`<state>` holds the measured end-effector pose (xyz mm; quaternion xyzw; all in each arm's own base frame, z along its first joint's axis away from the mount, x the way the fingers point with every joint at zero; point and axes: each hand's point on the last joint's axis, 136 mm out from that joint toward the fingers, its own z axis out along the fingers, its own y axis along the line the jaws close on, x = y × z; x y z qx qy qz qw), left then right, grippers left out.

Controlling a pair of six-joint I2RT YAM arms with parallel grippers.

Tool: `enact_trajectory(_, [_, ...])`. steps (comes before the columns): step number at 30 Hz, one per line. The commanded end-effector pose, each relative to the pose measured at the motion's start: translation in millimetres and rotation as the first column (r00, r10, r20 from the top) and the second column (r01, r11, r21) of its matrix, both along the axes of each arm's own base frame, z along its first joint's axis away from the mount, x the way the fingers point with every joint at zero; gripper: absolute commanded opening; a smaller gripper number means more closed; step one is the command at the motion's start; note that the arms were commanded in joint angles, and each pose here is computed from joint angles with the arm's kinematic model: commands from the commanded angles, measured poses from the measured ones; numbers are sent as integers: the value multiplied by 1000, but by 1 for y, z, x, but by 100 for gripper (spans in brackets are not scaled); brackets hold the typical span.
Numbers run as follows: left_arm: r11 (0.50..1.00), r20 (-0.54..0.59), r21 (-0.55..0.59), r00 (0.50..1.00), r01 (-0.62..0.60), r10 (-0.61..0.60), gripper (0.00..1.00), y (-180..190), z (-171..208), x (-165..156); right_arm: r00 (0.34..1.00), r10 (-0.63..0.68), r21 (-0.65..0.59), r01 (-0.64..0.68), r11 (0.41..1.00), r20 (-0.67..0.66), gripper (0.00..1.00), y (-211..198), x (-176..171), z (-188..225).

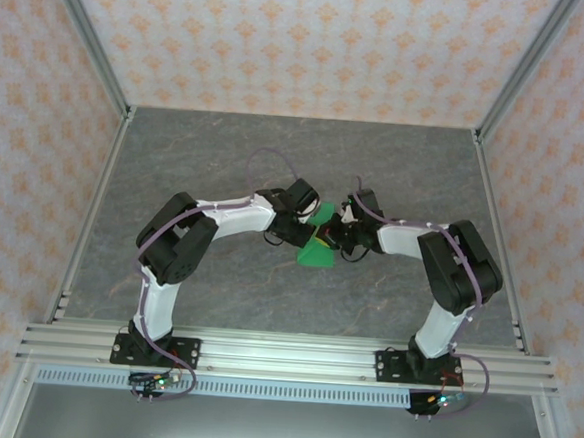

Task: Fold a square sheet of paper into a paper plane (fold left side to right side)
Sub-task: Fold the triangle a second time at the center of the table.

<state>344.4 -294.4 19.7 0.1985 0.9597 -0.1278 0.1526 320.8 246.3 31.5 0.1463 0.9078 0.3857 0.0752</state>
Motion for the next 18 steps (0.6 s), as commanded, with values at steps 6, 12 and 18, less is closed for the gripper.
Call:
enact_trajectory(6, [999, -55, 44, 998, 22, -20, 2, 7, -18, -7, 1000, 18, -87, -19, 996, -9, 1, -9, -2, -13])
enact_trajectory(12, [999, -58, 49, 998, 23, -20, 3, 8, -19, -8, 1000, 23, -124, -24, 992, -14, 1, -14, -3, -18])
enact_trajectory(18, [998, -43, 60, 999, 21, -19, 10, 10, -14, -5, 999, 21, -149, -26, 988, -35, 1, -17, -7, -26])
